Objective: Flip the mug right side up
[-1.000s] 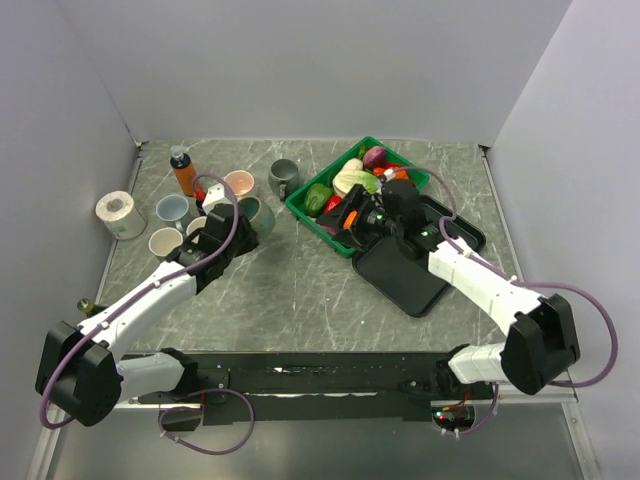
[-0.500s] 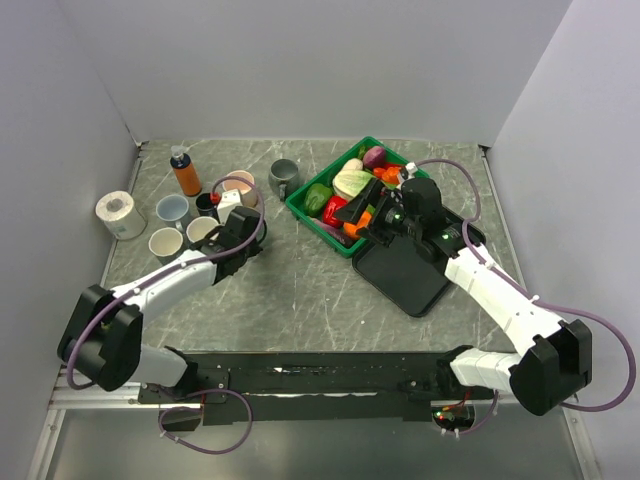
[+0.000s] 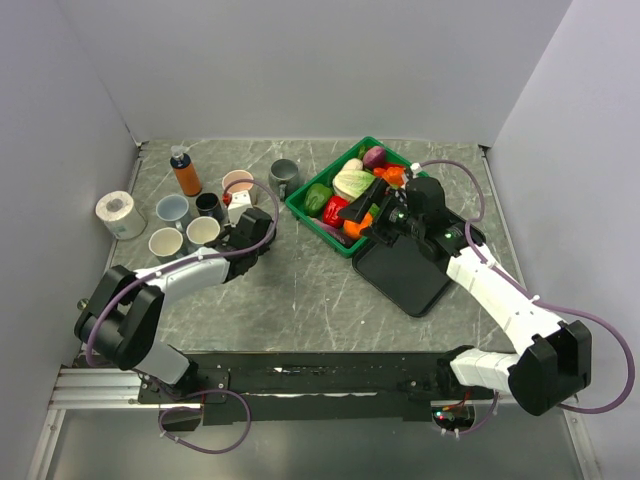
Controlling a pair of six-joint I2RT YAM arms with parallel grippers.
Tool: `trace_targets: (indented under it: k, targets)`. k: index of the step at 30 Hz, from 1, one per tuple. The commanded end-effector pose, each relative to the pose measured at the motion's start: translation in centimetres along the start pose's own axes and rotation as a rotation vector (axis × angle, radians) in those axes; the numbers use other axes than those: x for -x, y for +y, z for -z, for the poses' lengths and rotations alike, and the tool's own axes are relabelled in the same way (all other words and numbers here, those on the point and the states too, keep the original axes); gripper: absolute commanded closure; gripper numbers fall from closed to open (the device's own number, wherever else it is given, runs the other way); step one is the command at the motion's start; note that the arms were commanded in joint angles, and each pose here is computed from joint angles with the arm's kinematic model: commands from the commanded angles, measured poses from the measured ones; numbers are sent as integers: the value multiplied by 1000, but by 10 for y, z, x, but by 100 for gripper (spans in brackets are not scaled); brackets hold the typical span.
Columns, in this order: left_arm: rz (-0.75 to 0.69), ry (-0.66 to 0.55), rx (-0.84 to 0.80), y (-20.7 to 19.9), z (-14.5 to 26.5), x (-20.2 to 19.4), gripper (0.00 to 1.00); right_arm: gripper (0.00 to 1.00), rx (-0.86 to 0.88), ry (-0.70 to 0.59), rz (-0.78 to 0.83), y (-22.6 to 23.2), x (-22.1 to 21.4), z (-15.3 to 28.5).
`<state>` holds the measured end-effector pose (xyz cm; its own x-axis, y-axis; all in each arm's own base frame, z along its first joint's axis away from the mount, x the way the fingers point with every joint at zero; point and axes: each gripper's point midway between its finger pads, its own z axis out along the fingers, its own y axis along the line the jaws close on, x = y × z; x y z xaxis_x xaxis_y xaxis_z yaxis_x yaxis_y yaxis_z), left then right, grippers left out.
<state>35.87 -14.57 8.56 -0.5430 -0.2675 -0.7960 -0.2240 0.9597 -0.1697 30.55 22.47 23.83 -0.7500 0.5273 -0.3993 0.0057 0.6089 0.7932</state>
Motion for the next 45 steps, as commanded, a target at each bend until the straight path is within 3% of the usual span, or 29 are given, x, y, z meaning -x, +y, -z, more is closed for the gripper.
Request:
trace_targets:
  k: [1, 4, 9, 10, 11, 14, 19, 22, 25, 32, 38, 45]
  targets:
    - [72, -127, -31, -13, 1, 29, 54, 0, 15, -16, 5, 1, 4, 5]
    - [62, -114, -40, -14, 2, 25, 45, 0, 16, -18, 1, -1, 5, 5]
    - [60, -101, -65, -20, 11, 28, 16, 0, 15, -19, 0, -3, 6, 6]
    - [57, -101, -65, -20, 15, 30, 3, 0, 5, -18, 1, -5, 6, 5]
    - [60, -112, -80, -25, 21, 33, 1, 0, 1, -21, 6, -6, 6, 6]
    - [61, -106, -124, -28, 43, 43, 4, 0, -18, -42, 15, -10, 11, 8]
    - [84, -161, -333, -50, 108, 93, 4, 0, -55, -96, 41, -20, 22, 18]
    - [10, -199, -492, -62, 162, 125, 4, 0, -179, -199, 57, -45, 37, 34]
    - [-15, -222, -492, -47, 196, 146, 4, 0, -263, -327, 91, -62, 57, 56]
    - [-28, -301, -435, -6, 247, 176, 4, 0, -399, -624, 190, -53, 104, 143]
    - [-27, -424, -587, -4, 296, 196, 4, 0, -344, -865, 207, -26, 124, 213]
    - [-32, -437, -642, -12, 306, 201, 4, 0, -286, -958, 191, -19, 123, 239]
